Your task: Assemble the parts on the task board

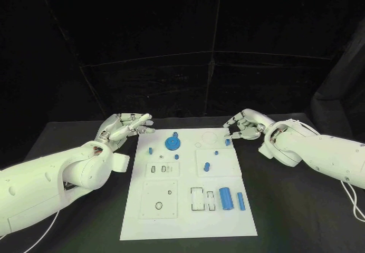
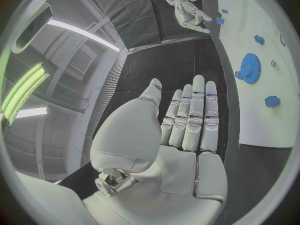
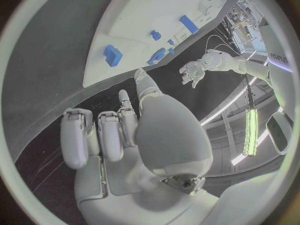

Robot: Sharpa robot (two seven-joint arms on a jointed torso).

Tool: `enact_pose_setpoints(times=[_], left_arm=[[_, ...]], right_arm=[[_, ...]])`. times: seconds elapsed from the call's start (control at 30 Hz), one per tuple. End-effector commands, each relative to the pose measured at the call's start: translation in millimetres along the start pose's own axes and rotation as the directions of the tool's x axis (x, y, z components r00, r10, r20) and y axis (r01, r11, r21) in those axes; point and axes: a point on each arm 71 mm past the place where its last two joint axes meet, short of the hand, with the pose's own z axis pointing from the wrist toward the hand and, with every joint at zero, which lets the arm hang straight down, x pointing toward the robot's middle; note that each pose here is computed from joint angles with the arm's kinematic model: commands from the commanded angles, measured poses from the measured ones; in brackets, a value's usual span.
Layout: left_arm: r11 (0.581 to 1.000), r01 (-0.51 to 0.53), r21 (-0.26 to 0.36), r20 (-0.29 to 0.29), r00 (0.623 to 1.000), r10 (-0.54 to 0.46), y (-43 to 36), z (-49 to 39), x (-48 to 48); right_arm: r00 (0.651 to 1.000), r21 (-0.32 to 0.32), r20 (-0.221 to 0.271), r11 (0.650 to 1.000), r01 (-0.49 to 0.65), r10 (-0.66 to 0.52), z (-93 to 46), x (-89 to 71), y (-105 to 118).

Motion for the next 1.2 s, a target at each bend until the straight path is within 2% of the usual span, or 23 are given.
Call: enact_pose_setpoints(times=[0.03, 0.27, 1.2], left_arm=[[1.000, 0.005, 0.009, -0.016, 1.000, -0.005, -1.1, 0.9, 1.9], [1.000, 0.005, 0.008, -0.017, 1.000, -0.005, -0.6, 1.3, 2.2], [1.000, 0.003, 0.005, -0.014, 1.000, -0.003, 1.0, 1.5, 0.9]], right_arm=[[1.000, -0.007, -0.018, 1.000, -0.005, 0.005, -1.7, 2.4, -2.9], [1.000, 0.012, -0.028, 1.000, -0.008, 0.009, -7.5, 10.7, -12.2], [0.997, 0.034, -0.072, 0.999, -0.019, 0.021, -9.9, 28.4, -20.5]])
